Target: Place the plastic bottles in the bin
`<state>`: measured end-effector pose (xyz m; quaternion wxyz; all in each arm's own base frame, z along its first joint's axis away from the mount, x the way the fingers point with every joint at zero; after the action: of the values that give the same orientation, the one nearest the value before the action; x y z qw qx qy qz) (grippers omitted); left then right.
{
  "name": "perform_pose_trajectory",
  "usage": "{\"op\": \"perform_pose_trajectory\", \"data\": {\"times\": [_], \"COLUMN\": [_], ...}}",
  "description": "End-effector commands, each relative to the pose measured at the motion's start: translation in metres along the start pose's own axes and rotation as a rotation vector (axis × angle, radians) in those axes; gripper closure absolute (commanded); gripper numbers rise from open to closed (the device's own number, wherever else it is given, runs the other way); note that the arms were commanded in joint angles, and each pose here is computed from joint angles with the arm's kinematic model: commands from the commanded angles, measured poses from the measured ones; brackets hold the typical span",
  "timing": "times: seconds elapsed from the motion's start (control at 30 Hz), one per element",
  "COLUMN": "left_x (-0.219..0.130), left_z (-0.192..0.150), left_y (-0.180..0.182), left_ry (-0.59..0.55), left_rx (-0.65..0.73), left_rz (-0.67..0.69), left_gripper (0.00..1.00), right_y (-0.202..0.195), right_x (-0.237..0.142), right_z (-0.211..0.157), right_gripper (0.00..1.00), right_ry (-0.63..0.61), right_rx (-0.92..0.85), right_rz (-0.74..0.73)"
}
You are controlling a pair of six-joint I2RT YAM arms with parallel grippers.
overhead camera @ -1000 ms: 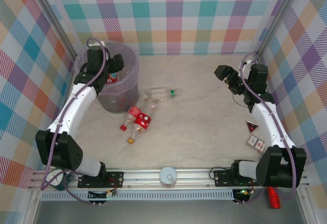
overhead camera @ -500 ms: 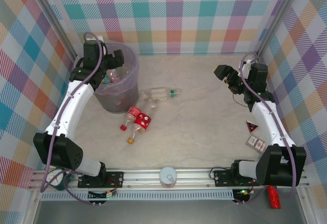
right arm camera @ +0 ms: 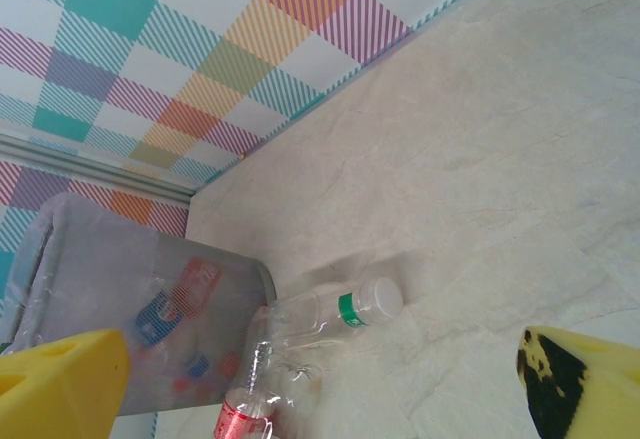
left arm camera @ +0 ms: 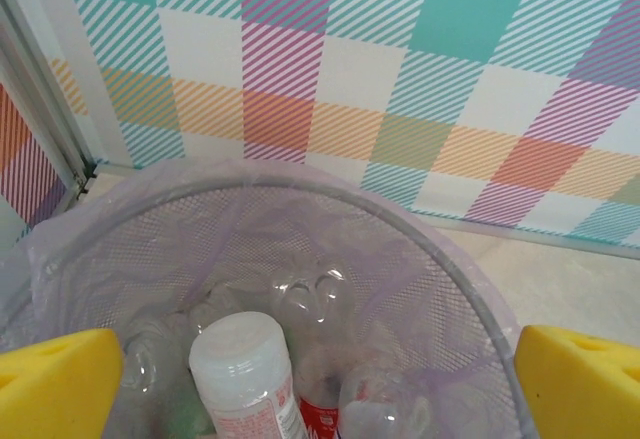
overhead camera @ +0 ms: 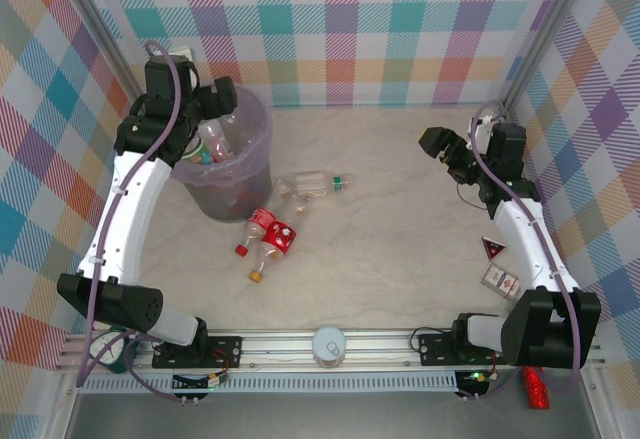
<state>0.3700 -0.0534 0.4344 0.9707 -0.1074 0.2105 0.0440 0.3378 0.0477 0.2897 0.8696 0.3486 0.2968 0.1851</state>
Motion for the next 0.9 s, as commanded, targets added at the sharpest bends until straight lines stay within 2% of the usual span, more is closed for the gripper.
{"op": "perform_pose_trajectory", "data": {"times": [0.0,0.17,0.33,0.5,0.6,0.7,0.87], "left_x": [-0.032,-0.060,-0.080,-0.078,-0.077,-0.071,-0.046], "left_z": [0.014,0.015,-0.009,-0.047,-0.071,-0.098,-0.152], "left_y": [-0.014,-0.058,-0.121,-0.172,-0.190,-0.201,-0.196], "left_ry": [-0.050,-0.096,-0.068,0.051,0.142,0.215,0.362], "left_rx": [0.066,0.159,0.285,0.352,0.415,0.446,0.458], "left_rz": [-0.015,-0.077,-0.190,-0.308,-0.306,-0.295,-0.225], "left_gripper": [0.00,0.03,0.04,0.05,0.05,0.05,0.05], "right_y": [0.017,0.017,0.018,0.018,0.013,0.009,0.003], "right_x": [-0.008,-0.007,-0.012,-0.019,-0.023,-0.030,-0.036], "right_z": [0.007,0.008,0.008,0.009,0.009,0.012,0.013], "right_gripper": [0.01,0.01,0.01,0.01,0.01,0.01,0.01], "right_ry": [-0.013,-0.015,-0.035,-0.079,-0.105,-0.148,-0.165], "right_rx": [-0.053,-0.049,-0.054,-0.066,-0.062,-0.056,-0.046], "right_rz": [0.045,0.049,0.036,0.011,-0.025,-0.046,-0.064]}}
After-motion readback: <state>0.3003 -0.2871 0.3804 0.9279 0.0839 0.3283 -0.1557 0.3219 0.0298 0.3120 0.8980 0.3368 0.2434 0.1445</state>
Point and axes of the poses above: each hand's point on the last joint's axis, 136 mm out from that joint toward the fingers, its own x axis out along the fingers, its own y axis along the line the jaws close on, z = x × y, the point moved 6 cm from there along -x, back along the fingers, and after that the axes turned 4 degrees about -x, right-handed, at the moved point
